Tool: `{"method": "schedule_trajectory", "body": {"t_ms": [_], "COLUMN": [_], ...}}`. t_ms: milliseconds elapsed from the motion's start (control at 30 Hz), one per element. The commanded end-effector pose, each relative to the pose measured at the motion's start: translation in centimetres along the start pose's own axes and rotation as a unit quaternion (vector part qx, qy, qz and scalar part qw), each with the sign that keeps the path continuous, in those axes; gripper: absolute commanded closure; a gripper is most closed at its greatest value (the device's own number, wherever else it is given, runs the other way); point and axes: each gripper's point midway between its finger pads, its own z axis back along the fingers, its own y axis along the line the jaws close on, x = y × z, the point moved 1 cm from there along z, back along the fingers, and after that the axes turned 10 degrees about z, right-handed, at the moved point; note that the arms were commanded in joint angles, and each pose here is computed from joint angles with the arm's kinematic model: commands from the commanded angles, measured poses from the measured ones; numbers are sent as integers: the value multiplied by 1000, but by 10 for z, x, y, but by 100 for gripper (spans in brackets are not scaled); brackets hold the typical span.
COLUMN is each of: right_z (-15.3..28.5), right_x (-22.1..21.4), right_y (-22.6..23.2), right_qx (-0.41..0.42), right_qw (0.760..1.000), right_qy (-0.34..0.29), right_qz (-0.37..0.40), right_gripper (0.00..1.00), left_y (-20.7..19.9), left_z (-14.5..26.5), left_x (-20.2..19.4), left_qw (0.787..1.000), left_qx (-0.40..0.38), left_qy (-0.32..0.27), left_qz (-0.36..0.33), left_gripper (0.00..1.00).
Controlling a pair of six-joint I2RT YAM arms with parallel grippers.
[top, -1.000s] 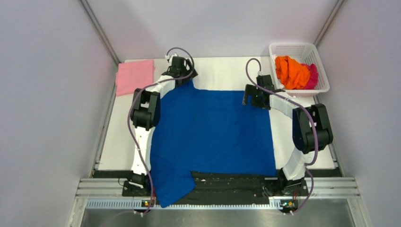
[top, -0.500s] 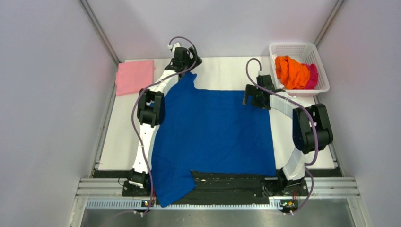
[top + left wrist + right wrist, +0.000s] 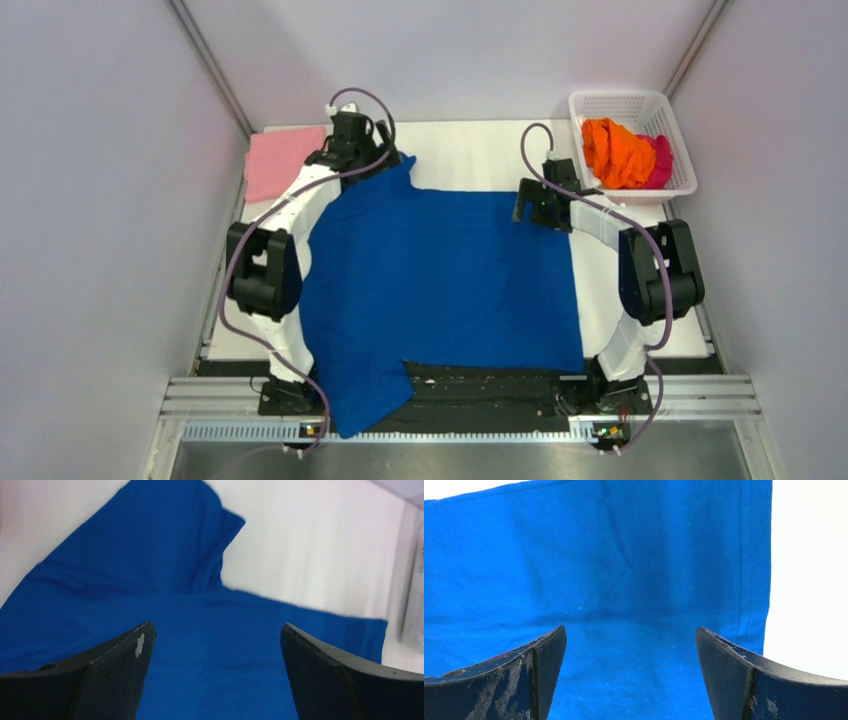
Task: Fold and stack the t-shirts
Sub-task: Flatten out the tshirt
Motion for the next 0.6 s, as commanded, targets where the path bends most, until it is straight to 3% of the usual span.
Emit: {"method": "schedule_trajectory", "body": {"t_ms": [0, 100, 233, 567], "right_z": [12, 8, -2, -32], "right_x": [8, -1, -7, -7], "right_y": [2, 0, -2, -9], "right_qx": [11, 8, 1, -27], "right_qw": [999, 1000, 1000, 999], "right_qy": [-26, -16, -3, 22], "right_qz": [-16, -15, -18, -25], "right_gripper": [1, 1, 1, 1], "left_y": [51, 70, 67, 104], "left_z": [21, 20, -3, -65], "left_x": [-43, -64, -87, -79], "left_qw": [995, 988, 983, 969], "left_qx": [74, 108, 95, 198], "left_qy": [64, 105, 155, 149], "left_qz": [-32, -32, -13, 4], "left_gripper": [1, 1, 1, 1]}}
